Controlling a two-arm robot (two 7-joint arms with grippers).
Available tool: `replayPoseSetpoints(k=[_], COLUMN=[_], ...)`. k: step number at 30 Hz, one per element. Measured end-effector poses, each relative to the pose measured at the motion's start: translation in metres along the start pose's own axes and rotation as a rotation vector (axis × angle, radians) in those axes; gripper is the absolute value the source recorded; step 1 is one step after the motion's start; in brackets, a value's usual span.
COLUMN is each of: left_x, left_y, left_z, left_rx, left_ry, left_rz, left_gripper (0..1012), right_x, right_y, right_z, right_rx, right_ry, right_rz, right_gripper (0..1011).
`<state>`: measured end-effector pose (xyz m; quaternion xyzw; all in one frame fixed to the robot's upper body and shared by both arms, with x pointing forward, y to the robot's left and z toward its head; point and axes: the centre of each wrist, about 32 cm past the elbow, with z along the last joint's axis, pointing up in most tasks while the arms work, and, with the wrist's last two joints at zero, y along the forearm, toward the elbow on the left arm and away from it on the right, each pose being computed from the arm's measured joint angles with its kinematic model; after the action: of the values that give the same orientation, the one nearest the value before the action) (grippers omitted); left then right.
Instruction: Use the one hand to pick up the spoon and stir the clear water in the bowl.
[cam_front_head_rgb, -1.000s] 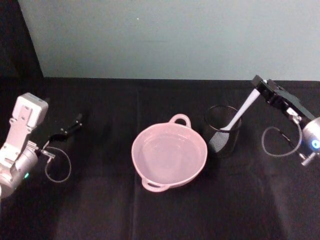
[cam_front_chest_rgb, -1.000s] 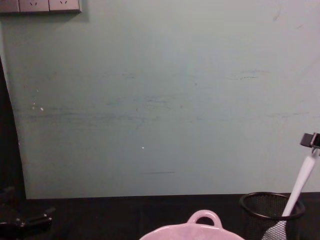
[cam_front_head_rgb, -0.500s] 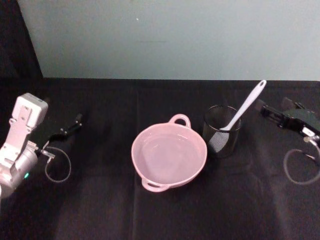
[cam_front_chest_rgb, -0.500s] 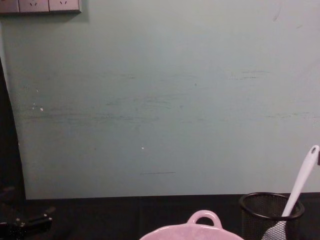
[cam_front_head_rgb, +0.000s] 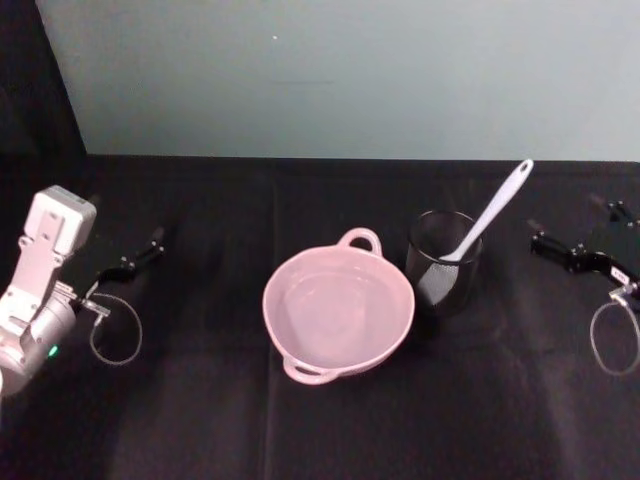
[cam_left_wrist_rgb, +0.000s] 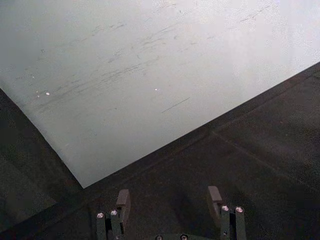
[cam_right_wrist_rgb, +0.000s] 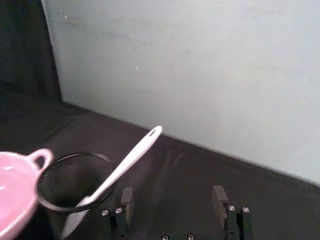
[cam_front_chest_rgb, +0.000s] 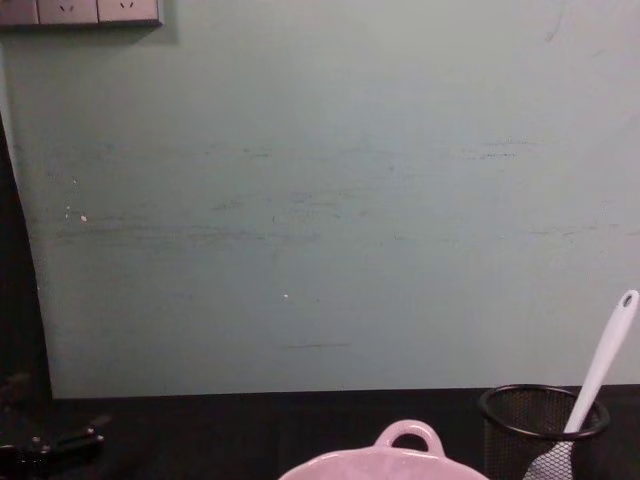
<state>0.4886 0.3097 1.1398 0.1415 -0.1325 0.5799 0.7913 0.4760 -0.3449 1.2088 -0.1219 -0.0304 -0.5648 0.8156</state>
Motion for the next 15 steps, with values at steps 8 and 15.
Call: replayPoseSetpoints(k=[8,15], left_x=[0.0000,0.0000], left_y=[0.0000,0.0000], left_z=[0.0000,0.0000], left_rx=[0.000,0.000], left_ry=[0.000,0.000], left_rz=[0.000,0.000], left_gripper=[1011,1011], right_x=[0.003,-0.001], right_y=[0.016,0.027], right_z=[-0.031,-0.054], right_rx=[0.063,0.035], right_ry=[-0.017,0.022], right_rz=[-0.054,-0.048], right_gripper=[1002,1002])
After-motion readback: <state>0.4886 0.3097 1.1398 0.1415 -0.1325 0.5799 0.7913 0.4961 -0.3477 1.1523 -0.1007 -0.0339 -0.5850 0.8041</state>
